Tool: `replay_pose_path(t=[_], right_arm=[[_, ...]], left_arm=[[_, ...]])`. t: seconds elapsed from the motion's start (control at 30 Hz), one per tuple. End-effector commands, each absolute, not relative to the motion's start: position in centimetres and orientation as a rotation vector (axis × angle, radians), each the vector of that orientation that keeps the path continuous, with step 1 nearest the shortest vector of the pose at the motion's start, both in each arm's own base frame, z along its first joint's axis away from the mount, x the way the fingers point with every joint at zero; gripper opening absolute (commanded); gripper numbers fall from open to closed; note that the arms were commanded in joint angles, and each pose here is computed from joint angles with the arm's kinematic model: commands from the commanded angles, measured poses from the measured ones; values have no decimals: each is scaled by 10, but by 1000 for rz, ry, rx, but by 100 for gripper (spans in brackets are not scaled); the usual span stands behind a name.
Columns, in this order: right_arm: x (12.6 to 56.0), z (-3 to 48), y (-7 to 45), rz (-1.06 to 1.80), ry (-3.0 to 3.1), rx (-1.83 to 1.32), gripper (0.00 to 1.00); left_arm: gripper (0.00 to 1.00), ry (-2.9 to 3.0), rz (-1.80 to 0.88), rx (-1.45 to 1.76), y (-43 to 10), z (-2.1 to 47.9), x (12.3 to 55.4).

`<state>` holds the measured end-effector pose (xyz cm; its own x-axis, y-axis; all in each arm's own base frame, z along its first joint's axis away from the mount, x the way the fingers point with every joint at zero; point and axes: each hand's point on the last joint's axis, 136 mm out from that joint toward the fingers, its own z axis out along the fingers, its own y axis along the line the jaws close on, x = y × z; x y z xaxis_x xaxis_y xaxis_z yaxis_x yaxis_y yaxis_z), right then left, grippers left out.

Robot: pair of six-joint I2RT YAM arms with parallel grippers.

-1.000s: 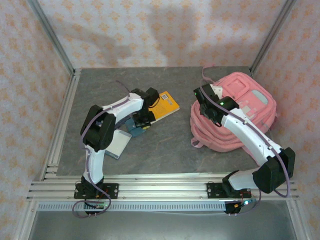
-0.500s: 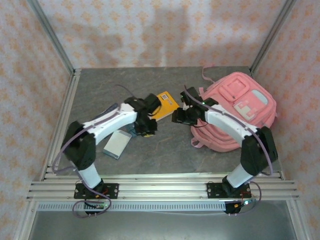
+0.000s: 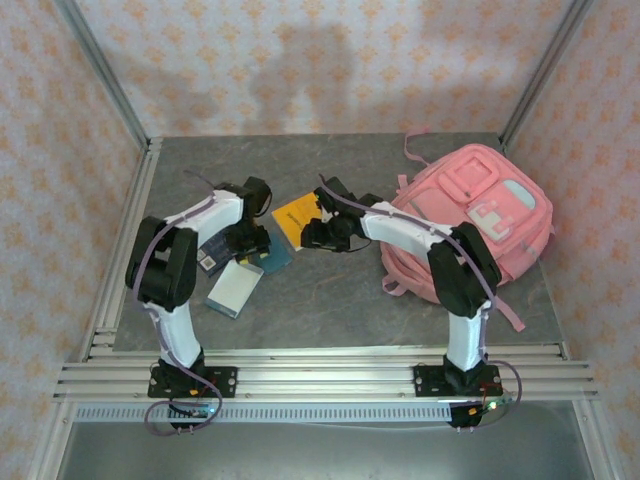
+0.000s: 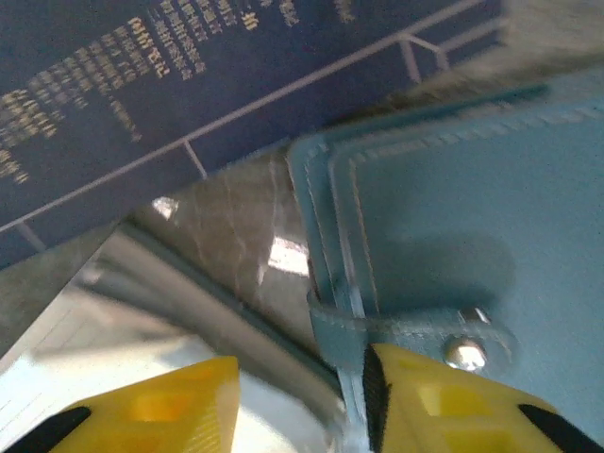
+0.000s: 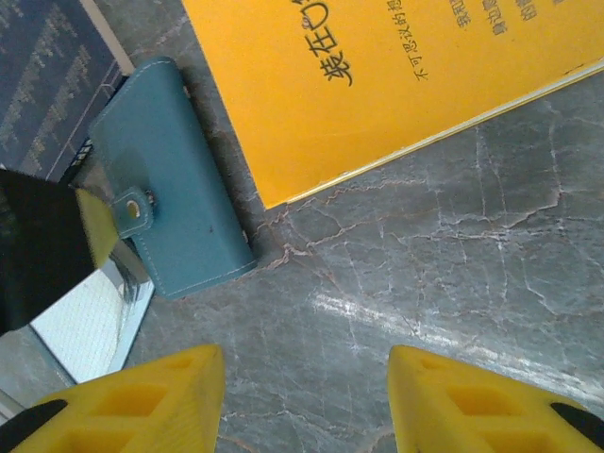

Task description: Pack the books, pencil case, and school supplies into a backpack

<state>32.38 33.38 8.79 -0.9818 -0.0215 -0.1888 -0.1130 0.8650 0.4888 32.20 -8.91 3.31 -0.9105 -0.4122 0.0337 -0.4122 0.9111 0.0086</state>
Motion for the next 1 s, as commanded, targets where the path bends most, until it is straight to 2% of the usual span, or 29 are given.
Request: replay_pose_path(t=[0.0,0.23,0.33,0.57,0.83,0.97], right_arm=[[330,91,344,810,2850,-90,48],[327,73,359,915,2879,-92,48],[329,65,366,951,2888,-93,48],[342,52,394,1098,2866,-87,50],[333,49,433,1394,2832,-121,46],[329,45,442,1442,2836,-113,38]], left_arm=[[45,-3129,-39,639,-80,40,350],[44,-3129,16,608,-90,21,368],[37,-3104,89,591,-100,10,370],[14,-3091,202,513,-115,4,369],[3,-3034,295,520,-125,-3,357],[0,-3014,364,522,-132,-3,353]])
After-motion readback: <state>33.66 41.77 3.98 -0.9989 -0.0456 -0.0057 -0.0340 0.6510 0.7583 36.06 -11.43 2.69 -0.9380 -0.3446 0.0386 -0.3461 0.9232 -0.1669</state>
